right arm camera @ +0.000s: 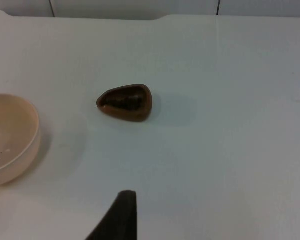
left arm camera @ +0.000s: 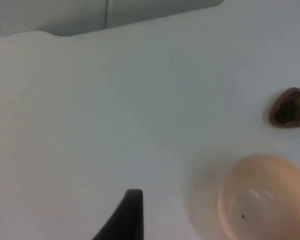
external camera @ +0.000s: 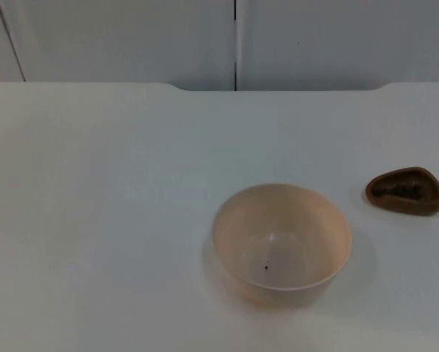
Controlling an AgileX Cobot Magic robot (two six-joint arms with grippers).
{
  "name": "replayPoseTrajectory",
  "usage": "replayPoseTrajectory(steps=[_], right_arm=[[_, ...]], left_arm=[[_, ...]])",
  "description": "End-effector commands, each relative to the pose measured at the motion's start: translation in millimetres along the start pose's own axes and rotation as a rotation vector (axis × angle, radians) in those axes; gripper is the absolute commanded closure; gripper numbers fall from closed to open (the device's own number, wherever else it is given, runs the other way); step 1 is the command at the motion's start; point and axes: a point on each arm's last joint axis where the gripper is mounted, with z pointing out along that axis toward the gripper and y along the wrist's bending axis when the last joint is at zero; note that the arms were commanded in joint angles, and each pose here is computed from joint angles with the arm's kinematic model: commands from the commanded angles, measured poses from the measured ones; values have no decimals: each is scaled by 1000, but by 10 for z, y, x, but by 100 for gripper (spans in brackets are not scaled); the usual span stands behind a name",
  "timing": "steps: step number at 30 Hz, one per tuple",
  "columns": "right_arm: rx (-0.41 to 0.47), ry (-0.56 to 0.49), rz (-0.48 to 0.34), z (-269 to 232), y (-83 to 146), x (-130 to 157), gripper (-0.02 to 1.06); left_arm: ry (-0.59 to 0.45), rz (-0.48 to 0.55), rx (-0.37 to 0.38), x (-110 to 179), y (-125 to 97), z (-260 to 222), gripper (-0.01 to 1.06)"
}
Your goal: Pick up the bowl with the left hand and pour the coffee beans from the cup into the bowl with the right hand.
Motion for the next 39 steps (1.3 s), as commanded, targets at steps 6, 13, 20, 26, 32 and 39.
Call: replayPoseTrajectory(steps=[6, 13, 20, 26, 32, 39], right_arm=[[2, -6, 5, 0, 4, 3, -1], [2, -6, 5, 0, 4, 3, -1], [2, -6, 5, 0, 4, 3, -1], [2, -6, 8, 0, 4, 3, -1], [2, -6, 9, 0, 4, 3, -1], [4, -6, 11, 0, 2, 3, -1]], left_arm=[[135, 13, -21, -19, -150, 434, 4], [291, -53, -31, 138, -44, 974, 4], [408, -118, -43, 327, 59, 1361, 4], [476, -199, -12, 466, 69, 1604, 4], [517, -221, 8, 570, -127, 1767, 4], [524, -189, -53, 663, -357, 1885, 4]])
